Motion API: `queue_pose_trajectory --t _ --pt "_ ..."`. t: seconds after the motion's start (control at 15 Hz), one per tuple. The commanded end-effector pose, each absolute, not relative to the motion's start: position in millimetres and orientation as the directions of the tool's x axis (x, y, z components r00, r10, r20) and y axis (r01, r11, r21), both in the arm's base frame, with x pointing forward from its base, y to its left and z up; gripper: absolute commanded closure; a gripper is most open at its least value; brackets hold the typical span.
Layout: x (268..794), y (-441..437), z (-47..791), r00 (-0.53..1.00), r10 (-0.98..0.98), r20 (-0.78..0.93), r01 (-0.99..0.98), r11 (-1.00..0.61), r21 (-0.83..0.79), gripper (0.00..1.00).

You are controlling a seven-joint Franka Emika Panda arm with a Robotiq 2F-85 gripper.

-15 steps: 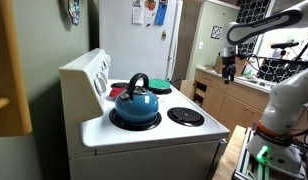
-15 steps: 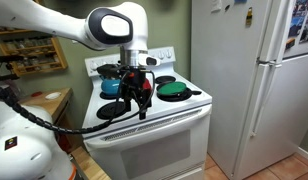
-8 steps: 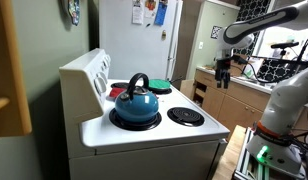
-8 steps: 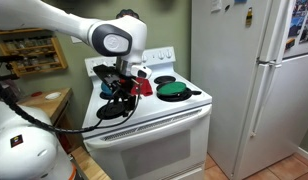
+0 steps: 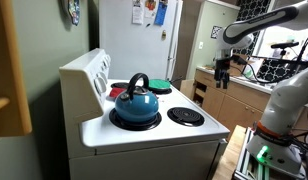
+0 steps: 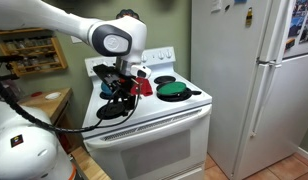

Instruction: Put the green pot holder on the stove and then put the blue kettle on the green pot holder

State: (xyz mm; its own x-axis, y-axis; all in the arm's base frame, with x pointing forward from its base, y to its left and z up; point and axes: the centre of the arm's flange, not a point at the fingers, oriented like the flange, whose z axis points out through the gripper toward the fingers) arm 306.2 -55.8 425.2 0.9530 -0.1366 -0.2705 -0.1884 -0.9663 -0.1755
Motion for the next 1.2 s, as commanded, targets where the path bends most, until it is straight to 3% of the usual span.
queue_pose_trajectory --t 0.0,0.27,0.67,1.0,1.07,1.13 --pt "306 -56 425 0.953 -0.137 -0.271 -0.188 -0.966 -0.176 0.0" --pt "309 -56 427 0.956 -0.137 -0.26 -0.177 -0.974 -0.139 0.0" --pt "383 -93 449 0.989 -0.134 0.057 -0.141 -0.981 0.13 0.0" --pt "449 -106 453 0.92 -0.224 0.32 -0.259 -0.963 0.071 0.0" --pt "420 -99 461 0.94 -0.181 0.289 -0.213 -0.974 0.082 0.0" --pt "429 -101 458 0.932 -0.193 0.308 -0.227 -0.971 0.076 0.0"
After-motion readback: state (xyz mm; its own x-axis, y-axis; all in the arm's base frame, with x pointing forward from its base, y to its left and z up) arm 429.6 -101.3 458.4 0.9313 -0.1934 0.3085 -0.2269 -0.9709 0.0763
